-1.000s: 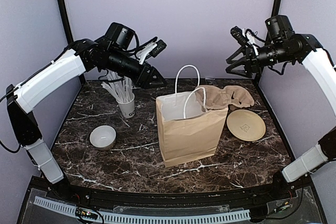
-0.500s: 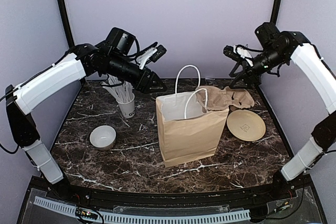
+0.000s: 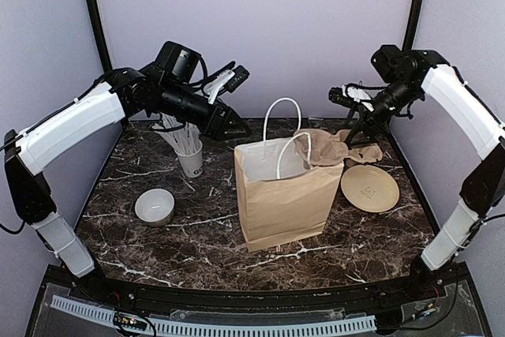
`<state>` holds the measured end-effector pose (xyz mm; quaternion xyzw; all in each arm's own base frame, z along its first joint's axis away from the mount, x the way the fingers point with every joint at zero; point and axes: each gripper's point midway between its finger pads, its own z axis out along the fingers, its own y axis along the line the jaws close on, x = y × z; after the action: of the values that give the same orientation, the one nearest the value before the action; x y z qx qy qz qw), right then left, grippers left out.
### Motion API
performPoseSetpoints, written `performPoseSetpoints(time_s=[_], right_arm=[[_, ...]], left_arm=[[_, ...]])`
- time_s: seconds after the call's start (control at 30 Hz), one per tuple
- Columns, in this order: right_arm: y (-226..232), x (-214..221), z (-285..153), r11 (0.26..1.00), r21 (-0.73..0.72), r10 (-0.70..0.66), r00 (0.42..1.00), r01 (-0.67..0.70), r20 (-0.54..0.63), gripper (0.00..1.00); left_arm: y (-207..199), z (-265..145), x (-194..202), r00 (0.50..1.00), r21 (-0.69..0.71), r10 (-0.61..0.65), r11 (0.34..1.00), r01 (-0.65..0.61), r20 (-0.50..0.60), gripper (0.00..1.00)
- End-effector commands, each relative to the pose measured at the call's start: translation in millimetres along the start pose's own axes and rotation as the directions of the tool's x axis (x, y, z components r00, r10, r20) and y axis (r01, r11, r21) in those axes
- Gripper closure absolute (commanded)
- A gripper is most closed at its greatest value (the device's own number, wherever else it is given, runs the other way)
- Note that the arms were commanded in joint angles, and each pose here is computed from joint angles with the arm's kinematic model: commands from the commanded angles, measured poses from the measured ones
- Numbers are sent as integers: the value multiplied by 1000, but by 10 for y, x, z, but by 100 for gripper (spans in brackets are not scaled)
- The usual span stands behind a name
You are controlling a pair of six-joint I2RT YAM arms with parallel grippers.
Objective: Pack the takeout coffee
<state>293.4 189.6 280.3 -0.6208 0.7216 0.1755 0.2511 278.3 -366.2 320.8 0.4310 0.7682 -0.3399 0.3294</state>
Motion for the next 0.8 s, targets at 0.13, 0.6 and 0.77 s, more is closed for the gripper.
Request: performPoseSetpoints(time_s=[0.13, 0.6, 0.77], right_arm=[[-16, 34, 84, 999, -39, -30, 999, 30, -13, 47], [131, -68, -83, 995, -30, -93, 995, 94, 40, 83], [142, -110, -155, 995, -10, -96, 994, 97, 51, 84]], left_arm=[[-51, 147, -99, 999, 65, 8, 998, -10, 35, 47], [-24, 428, -30, 1000, 127, -5, 992, 7, -13, 47], [-7, 469, -19, 1000, 129, -4, 992, 6, -16, 49]])
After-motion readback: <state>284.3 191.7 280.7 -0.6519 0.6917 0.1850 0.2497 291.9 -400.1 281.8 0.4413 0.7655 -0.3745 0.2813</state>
